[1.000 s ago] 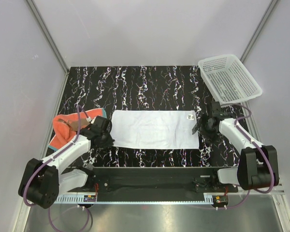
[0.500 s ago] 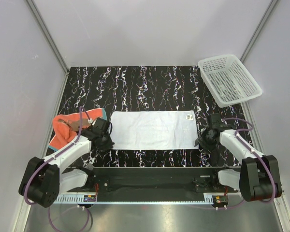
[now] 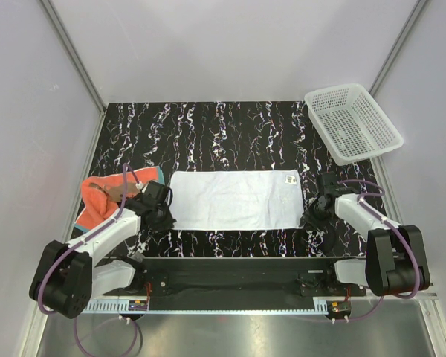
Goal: Roll the towels
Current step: Fold the towel
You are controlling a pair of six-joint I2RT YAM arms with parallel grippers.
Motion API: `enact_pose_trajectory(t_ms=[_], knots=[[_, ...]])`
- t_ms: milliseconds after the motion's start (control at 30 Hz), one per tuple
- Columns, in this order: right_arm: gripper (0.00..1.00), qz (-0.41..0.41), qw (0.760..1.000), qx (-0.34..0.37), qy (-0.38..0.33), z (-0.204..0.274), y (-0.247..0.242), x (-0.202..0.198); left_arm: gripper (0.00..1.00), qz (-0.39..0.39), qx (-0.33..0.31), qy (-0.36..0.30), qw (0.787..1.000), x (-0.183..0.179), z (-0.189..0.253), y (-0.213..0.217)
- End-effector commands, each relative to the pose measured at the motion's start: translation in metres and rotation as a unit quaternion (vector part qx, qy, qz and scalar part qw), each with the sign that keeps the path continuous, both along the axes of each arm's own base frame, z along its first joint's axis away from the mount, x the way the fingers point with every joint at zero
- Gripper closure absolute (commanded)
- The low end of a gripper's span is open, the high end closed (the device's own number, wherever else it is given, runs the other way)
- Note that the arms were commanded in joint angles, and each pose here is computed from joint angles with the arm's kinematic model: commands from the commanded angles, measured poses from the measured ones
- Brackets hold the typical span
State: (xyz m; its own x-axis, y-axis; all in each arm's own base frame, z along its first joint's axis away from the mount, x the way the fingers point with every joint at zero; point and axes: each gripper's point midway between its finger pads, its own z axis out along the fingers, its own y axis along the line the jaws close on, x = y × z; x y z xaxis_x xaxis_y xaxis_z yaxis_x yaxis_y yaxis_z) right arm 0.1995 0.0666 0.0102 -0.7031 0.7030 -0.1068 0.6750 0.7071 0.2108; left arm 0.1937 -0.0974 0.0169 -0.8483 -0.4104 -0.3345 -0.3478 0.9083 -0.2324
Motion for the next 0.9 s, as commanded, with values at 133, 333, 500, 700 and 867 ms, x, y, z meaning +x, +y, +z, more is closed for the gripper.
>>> enact_pose_trajectory(t_ms=[133, 333, 500, 700, 867], knots=[[0.96, 0.008, 1.0, -0.005, -0.017, 0.003, 0.001, 0.008, 1.0, -0.009, -0.009, -0.014, 1.0, 0.007, 0.006, -0.004], [1.0, 0.007, 0.999, -0.016, -0.049, 0.045, -0.006, 0.005, 1.0, -0.013, -0.029, -0.019, 0.999, 0.006, 0.024, -0.01], [1.0, 0.0, 0.998, -0.013, -0.057, 0.062, -0.007, -0.006, 1.0, -0.017, -0.042, -0.02, 0.999, 0.002, 0.034, -0.013], [1.0, -0.013, 0.998, -0.002, -0.067, 0.082, -0.006, -0.02, 1.0, -0.024, -0.066, -0.022, 0.997, -0.005, 0.047, -0.02], [1.0, -0.013, 0.996, 0.0, -0.09, 0.091, -0.005, -0.011, 1.0, -0.033, -0.072, -0.026, 0.997, -0.003, 0.062, -0.023]])
